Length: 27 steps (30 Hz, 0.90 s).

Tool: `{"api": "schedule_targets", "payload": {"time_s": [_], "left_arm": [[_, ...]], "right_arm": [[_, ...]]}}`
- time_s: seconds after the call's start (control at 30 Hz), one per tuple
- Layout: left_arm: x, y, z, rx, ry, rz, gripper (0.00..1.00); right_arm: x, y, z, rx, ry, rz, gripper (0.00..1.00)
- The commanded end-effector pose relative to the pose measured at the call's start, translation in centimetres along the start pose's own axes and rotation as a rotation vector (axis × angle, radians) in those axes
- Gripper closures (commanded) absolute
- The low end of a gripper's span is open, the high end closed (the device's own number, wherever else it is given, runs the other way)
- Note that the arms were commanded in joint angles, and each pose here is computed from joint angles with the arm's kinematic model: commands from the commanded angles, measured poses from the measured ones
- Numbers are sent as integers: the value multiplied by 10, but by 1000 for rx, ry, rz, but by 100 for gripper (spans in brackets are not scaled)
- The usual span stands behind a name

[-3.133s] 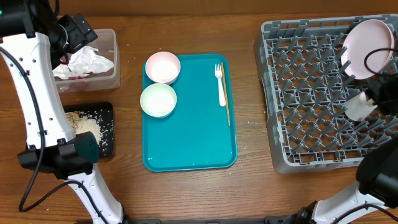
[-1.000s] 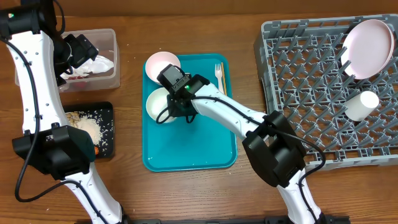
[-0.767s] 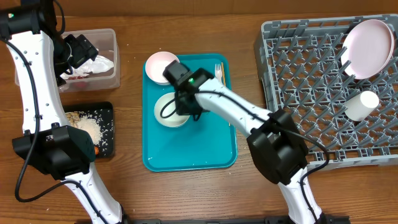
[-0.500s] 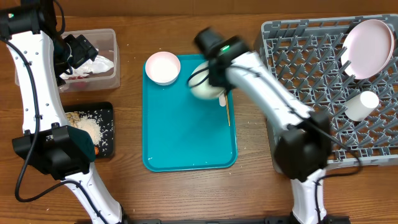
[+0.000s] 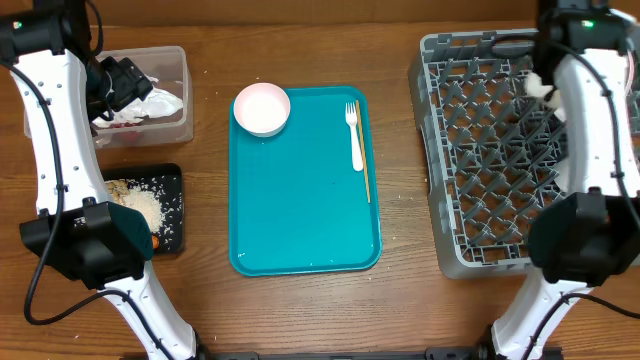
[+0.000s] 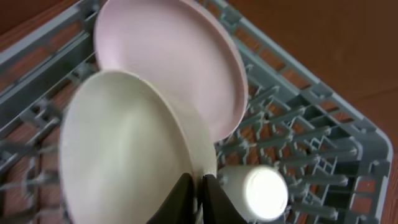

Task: Sort waste into correct bins and load items into the dishwasher rack
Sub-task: 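Carry the white bowl right and set it in the dish rack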

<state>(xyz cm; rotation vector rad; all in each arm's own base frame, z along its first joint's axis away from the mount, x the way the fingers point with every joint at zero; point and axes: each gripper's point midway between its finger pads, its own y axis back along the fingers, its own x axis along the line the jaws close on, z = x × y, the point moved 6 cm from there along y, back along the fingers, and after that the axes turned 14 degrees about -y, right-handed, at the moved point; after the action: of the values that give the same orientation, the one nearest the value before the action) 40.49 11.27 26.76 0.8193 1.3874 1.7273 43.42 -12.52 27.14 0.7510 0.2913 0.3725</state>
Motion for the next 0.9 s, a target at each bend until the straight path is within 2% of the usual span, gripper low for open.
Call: {"api": "schedule_targets", "payload": {"time_s": [0.0,0.1,0.13,0.17,0.27,0.33,0.47,0.63,0.73,0.87], "left_arm": [[4,-1,1,-6,-17,28,0],[5,-1,0,-1,-17,30,0],[5,-1,0,-2,-17,29,0],[5,-1,0,-2,-17,29,0],[5,-1,0,-2,-17,29,0],[4,-1,0,-2,-17,29,0],[5,-1,0,0,-18,29,0],[5,-1,-3,17,-19,34,0],[6,-1,-3,18,-19,35,0],[6,-1,-5,25,-20,36,0]], "right_arm": [[-4,-12,12,-19,41,-1,89],[5,-18,9,23,83,63,76],[12,-15,-1,81,100,119,61],[14,-13,-4,94,109,127,50],[22,5,-20,147,159,176,28],[28,15,-26,179,179,236,21],[45,19,-43,294,277,390,21],[51,-7,-60,346,332,343,22],[56,-18,-67,359,346,326,33],[54,-34,-68,316,366,232,35]]}}
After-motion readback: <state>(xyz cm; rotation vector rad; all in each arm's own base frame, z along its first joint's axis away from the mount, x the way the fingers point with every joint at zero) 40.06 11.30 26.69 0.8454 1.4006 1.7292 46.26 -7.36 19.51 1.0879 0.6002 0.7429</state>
